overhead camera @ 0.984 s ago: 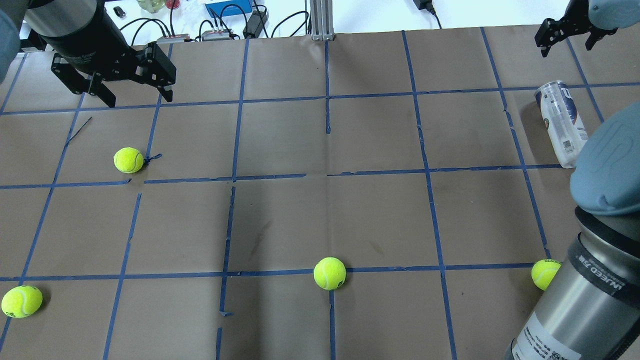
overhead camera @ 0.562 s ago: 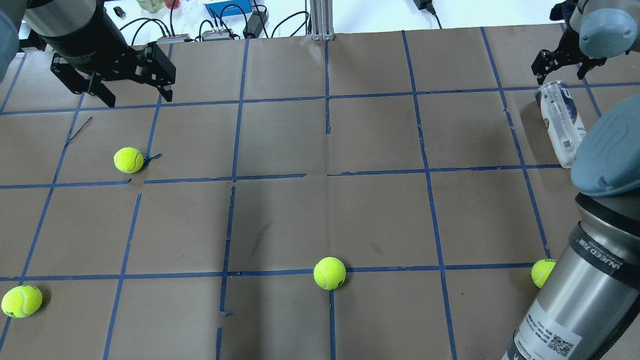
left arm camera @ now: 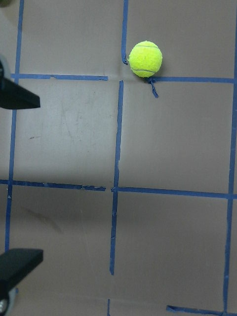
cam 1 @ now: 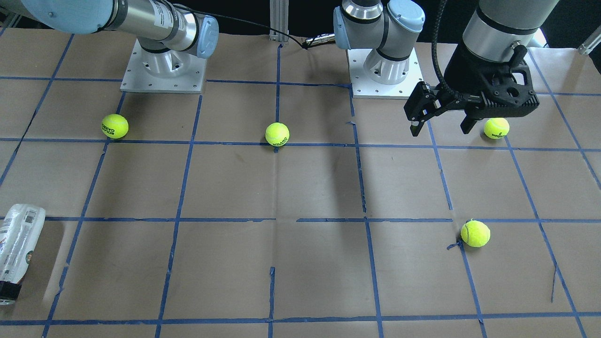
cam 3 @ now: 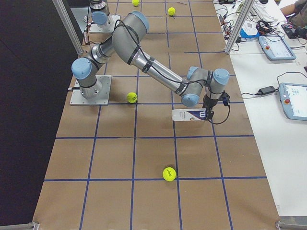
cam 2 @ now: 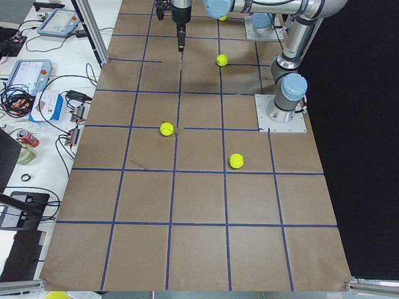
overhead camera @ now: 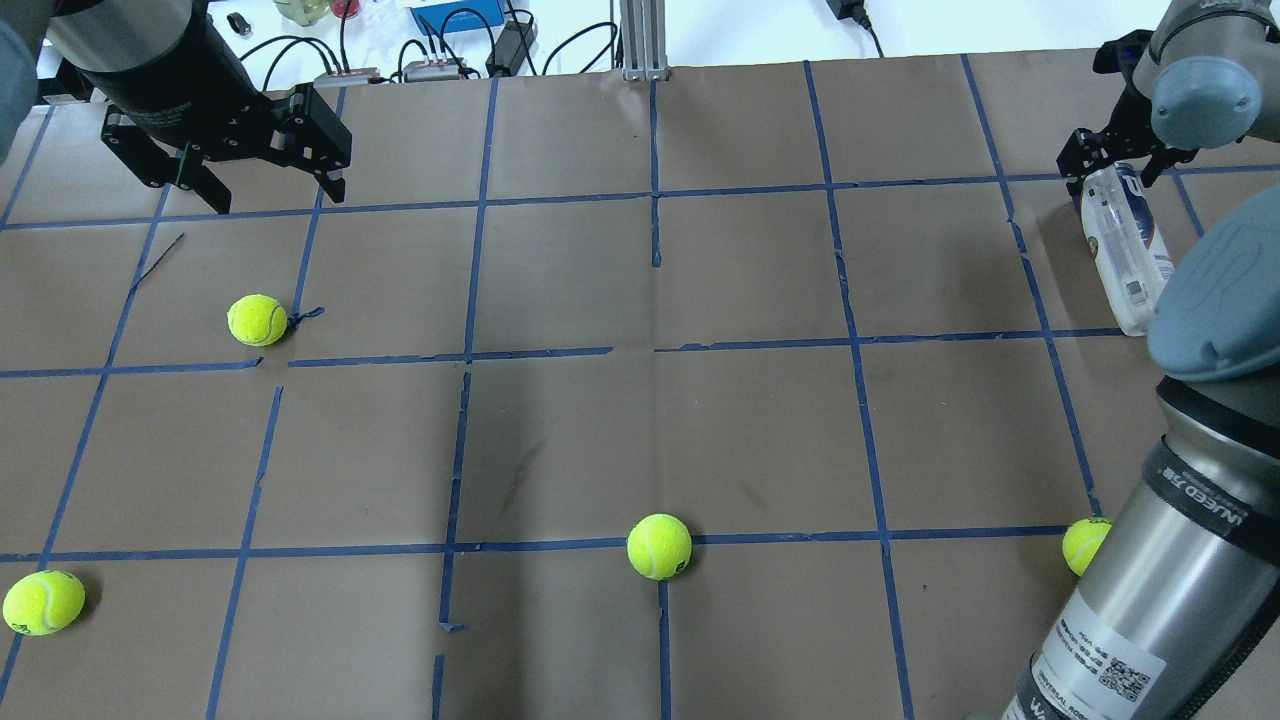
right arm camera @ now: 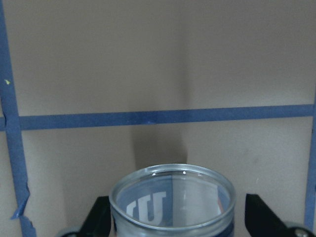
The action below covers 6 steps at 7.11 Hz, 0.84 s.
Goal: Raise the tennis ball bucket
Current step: 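Lower the right gripper and grasp the can's open end, then carry the can with the right gripper toward the table center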
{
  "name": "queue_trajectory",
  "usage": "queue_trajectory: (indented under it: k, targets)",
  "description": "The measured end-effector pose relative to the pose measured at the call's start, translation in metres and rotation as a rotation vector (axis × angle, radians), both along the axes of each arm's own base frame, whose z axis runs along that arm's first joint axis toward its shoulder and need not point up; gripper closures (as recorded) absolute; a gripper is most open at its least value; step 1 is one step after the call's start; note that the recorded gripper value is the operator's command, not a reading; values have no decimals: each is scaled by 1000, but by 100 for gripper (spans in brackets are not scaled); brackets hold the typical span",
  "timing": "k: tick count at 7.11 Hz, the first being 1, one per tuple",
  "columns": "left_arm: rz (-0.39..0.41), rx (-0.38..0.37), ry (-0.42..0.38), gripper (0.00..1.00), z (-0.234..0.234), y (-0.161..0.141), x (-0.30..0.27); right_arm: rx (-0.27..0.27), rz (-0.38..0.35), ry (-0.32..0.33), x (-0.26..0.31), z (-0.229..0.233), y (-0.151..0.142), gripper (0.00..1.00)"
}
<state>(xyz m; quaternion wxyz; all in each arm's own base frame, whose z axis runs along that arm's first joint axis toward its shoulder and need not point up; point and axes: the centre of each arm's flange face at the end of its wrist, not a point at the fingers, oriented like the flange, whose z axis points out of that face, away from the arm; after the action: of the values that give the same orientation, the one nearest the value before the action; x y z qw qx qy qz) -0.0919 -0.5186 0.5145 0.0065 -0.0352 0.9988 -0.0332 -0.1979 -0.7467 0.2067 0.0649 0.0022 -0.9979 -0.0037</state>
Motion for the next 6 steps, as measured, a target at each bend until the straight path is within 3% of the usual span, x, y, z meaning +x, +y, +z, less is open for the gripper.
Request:
queue_trajectory:
  k: [1,2,5,6]
  targets:
    - [1,-1,0,0,0,0,0,-5,46,-23,-4,-1,3,56]
    - [1,-1,0,0,0,0,0,-21,95,-41,-5,7,3,53]
    - [1,-2,-1,0,1,-1,1,-130,196,-76,15,72,4,53]
    - [1,-4,0,0,2,-1,0,-156,259,-100,42,88,1,54]
